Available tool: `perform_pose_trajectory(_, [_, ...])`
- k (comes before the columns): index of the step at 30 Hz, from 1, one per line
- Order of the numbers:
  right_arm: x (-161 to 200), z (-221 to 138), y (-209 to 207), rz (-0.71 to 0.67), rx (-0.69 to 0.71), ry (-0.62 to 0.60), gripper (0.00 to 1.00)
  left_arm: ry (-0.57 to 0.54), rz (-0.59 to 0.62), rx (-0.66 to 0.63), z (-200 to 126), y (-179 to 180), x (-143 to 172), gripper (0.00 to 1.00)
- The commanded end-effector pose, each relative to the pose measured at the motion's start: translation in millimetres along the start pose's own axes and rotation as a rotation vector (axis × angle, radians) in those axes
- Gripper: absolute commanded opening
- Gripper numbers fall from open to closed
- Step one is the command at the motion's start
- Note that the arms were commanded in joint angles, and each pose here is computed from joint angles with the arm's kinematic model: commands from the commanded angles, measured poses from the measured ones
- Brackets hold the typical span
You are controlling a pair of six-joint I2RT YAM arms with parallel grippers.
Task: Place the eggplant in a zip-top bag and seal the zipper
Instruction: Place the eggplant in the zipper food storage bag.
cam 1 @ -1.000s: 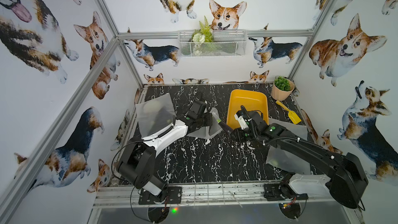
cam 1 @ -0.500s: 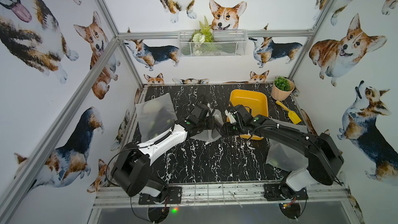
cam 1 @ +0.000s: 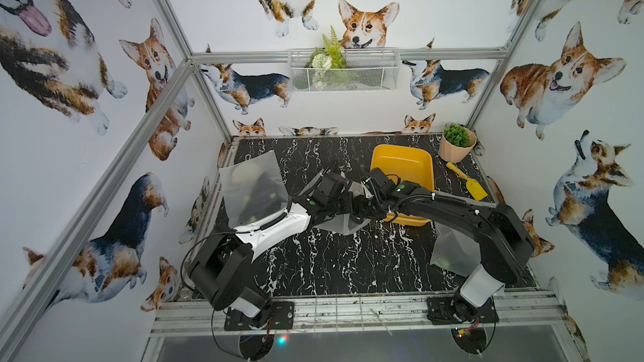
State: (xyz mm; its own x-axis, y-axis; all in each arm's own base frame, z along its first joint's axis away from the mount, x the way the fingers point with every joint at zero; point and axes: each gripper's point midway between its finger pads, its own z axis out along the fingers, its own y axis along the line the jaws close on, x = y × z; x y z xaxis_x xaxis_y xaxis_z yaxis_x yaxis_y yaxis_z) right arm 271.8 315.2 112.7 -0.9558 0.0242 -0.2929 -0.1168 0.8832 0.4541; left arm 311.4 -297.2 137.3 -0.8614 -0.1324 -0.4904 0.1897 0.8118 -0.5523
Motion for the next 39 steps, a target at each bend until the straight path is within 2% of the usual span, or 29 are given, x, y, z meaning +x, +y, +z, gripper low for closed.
perform_pose_trajectory(1, [-23, -24, 15, 0.016, -0.064, -0.146, 0.72, -0.032, -0.074, 0.073, -6, -7, -22, 0.0])
perform_pose_trajectory(4, [-29, -40, 17, -0.03, -0.068, -0.185, 0.74, -0.039, -0.076, 0.078, -11, -4, -29, 0.0])
perform_pose_trajectory(8, [-33, -42, 15, -0.049, -0.064, -0.179, 0.74, -0.051, -0.116, 0.125, -17, -6, -35, 0.0])
perform_pose_trajectory(10, [-34, -38, 14, -0.047, -0.066, -0.175, 0.7, -0.062, -0.128, 0.136, -21, -8, -38, 0.0])
perform_pose_trajectory(13, [-35, -27, 12, -0.033, -0.076, -0.165, 0.54, -0.079, -0.137, 0.145, -28, -10, -43, 0.0])
perform_pose_trajectory(17, [-38, -28, 20, -0.017, -0.13, -0.194, 0.49, -0.076, -0.149, 0.149, -29, -9, -45, 0.0])
perform_pose_trajectory(20, [-38, -31, 24, -0.009, -0.167, -0.205, 0.34, -0.069, -0.172, 0.161, -27, -8, -43, 0.0])
perform_pose_trajectory(21, [-38, -31, 28, -0.014, -0.182, -0.197, 0.33, -0.069, -0.186, 0.173, -26, -8, -43, 0.0])
perform_pose_trajectory(23, [-36, -33, 32, -0.024, -0.203, -0.19, 0.34, -0.071, -0.198, 0.174, -26, -7, -44, 0.0])
perform_pose_trajectory(24, [-37, -36, 34, -0.028, -0.212, -0.196, 0.38, -0.072, -0.201, 0.169, -26, -5, -44, 0.0])
perform_pose_trajectory(25, [-37, -39, 33, -0.031, -0.206, -0.2, 0.43, -0.074, -0.218, 0.169, -26, -3, -45, 0.0])
perform_pose_trajectory(27, [-35, -45, 22, -0.049, -0.142, -0.203, 0.6, -0.083, -0.266, 0.195, -26, 1, -48, 0.0])
perform_pose_trajectory(28, [-33, -49, 14, -0.077, -0.082, -0.194, 0.61, -0.09, -0.292, 0.208, -26, 4, -50, 0.0])
perform_pose_trajectory(30, [-27, -51, -4, -0.122, 0.019, -0.157, 0.62, -0.094, -0.311, 0.212, -27, 7, -53, 0.0])
perform_pose_trajectory(33, [-20, -48, -22, -0.149, 0.098, -0.124, 0.61, -0.098, -0.31, 0.216, -27, 7, -56, 0.0])
perform_pose_trajectory(39, [-36, -48, -34, -0.086, 0.017, -0.199, 0.61, -0.094, -0.27, 0.182, -30, 9, -54, 0.0])
